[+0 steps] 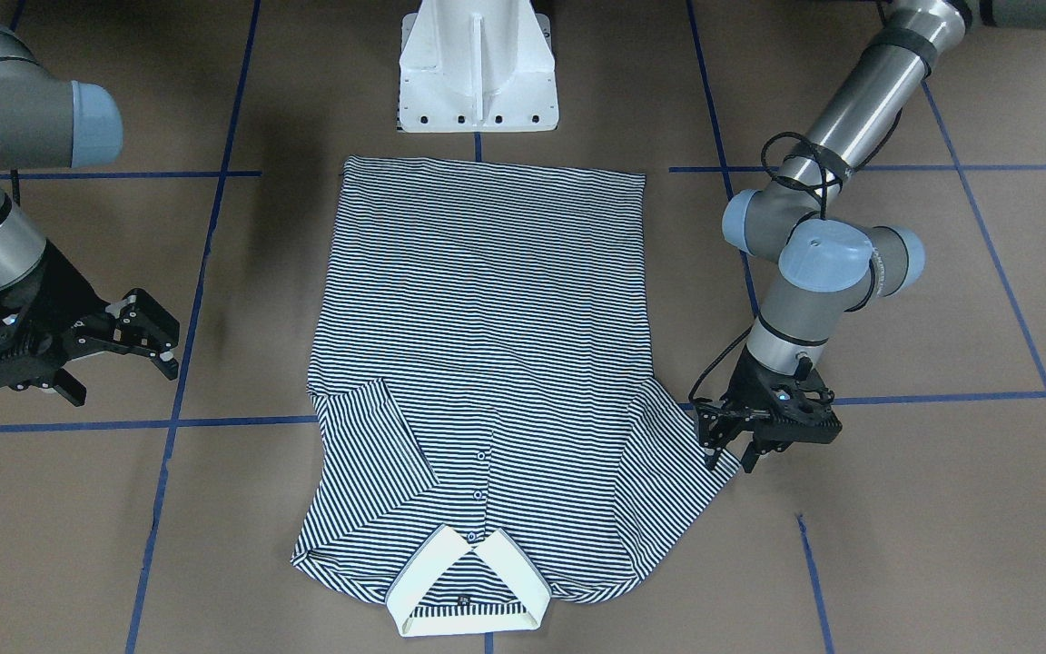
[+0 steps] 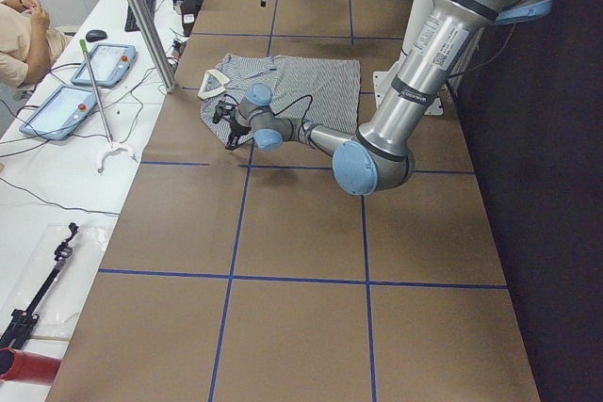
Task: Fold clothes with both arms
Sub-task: 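Move the left gripper toward the sleeve nearest it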
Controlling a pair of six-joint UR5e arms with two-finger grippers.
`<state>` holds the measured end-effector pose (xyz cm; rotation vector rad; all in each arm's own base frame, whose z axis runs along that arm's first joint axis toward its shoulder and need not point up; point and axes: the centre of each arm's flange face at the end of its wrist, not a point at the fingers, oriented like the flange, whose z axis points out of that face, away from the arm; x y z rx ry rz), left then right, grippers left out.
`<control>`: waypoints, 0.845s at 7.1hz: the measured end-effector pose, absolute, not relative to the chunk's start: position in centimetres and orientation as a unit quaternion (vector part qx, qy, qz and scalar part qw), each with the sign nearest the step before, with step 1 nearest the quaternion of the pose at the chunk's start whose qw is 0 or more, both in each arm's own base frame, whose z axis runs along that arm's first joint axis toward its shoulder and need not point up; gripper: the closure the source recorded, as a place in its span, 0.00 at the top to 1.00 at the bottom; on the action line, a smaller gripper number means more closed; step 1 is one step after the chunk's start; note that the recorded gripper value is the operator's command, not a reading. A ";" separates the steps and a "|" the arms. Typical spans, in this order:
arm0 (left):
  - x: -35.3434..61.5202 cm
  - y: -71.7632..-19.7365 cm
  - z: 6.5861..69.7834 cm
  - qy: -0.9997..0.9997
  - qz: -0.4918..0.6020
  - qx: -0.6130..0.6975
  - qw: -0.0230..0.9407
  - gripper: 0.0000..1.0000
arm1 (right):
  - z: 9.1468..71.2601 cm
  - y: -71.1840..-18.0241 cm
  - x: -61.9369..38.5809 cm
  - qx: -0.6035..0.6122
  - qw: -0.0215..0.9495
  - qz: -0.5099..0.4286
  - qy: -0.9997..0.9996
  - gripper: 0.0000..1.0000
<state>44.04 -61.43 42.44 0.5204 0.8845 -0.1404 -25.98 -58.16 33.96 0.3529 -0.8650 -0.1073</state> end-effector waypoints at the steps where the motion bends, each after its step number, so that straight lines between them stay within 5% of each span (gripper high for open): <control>1: 44.1 -61.4 42.6 0.422 -0.066 0.248 0.869 0.55 | 34.0 -58.2 -26.0 0.170 0.892 -0.052 -0.417 1.00; 3: 44.1 -61.3 43.0 0.420 -0.066 0.247 0.871 0.55 | 34.0 -58.1 -26.0 0.170 0.892 -0.052 -0.417 1.00; 4: 44.1 -61.3 43.0 0.420 -0.066 0.246 0.871 0.40 | 34.0 -58.1 -26.0 0.170 0.891 -0.052 -0.417 1.00; 5: 44.1 -61.3 43.1 0.419 -0.067 0.246 0.871 0.00 | 34.0 -58.1 -26.0 0.170 0.891 -0.052 -0.417 1.00; 6: 44.1 -61.4 43.2 0.419 -0.067 0.245 0.872 0.00 | 33.9 -58.1 -26.0 0.170 0.891 -0.052 -0.417 1.00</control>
